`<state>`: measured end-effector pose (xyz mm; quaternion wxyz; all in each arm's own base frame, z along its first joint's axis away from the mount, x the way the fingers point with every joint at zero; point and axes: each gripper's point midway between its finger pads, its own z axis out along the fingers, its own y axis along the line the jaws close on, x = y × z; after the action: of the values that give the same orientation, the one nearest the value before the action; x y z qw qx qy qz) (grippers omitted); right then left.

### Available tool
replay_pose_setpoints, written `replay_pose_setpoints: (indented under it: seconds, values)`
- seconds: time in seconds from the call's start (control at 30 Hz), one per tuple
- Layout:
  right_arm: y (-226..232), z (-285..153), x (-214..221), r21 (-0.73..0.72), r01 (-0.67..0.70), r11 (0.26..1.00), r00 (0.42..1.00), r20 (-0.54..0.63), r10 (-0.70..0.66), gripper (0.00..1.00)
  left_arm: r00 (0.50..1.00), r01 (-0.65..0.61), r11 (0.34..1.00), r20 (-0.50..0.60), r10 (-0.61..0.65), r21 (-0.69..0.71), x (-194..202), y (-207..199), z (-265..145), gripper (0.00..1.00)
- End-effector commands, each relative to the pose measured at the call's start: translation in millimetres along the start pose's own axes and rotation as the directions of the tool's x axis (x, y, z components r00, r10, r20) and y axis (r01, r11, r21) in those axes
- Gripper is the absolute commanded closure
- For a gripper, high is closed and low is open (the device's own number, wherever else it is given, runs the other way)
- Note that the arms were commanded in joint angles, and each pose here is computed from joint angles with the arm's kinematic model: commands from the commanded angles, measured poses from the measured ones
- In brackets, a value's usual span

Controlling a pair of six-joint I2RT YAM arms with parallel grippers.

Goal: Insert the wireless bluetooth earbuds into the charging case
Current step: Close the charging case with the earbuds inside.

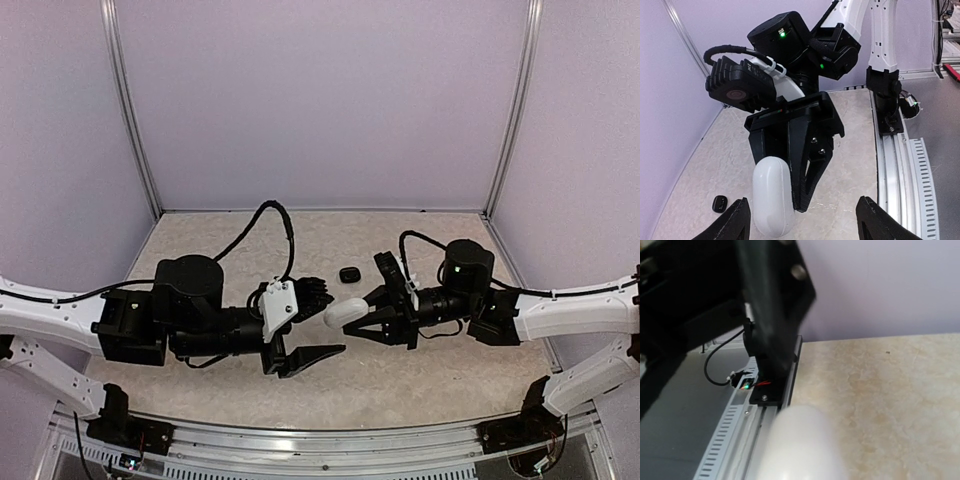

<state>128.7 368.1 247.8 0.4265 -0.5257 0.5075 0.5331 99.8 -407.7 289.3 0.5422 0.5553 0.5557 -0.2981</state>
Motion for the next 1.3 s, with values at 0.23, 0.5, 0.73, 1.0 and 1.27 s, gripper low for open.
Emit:
replay_pose_setpoints:
  seconds: [0.23,0.5,0.73,1.0,1.27]
  values:
    - [3.6,4.9,-22.0,-0.031,-0.056,0.998,0.997,0.055,0.057,1.00,0.977,-0.188,0.970,-0.131,0.169,-0.157,24.0,21.0,9.4,0.28]
    - [-4.1,6.4,-19.6,-0.011,-0.102,0.995,0.994,0.047,0.103,1.00,0.942,-0.285,0.958,-0.193,0.274,-0.033,43.7,-13.3,28.6,0.34]
    - [-16.3,1.8,-10.4,0.016,-0.188,0.982,0.982,0.026,0.188,1.00,0.941,-0.297,0.924,-0.239,0.241,-0.239,48.1,23.6,17.8,0.28]
    - [-78.7,-35.9,26.1,0.249,-0.355,0.901,0.931,0.012,0.364,1.00,0.995,0.088,0.845,0.001,-0.103,-0.528,35.3,113.3,-35.6,0.01]
    - [-162.5,-93.2,77.4,0.495,-0.471,0.730,0.852,0.042,0.522,0.95,0.951,0.308,0.737,0.168,-0.261,-0.601,42.1,154.2,-70.6,0.01]
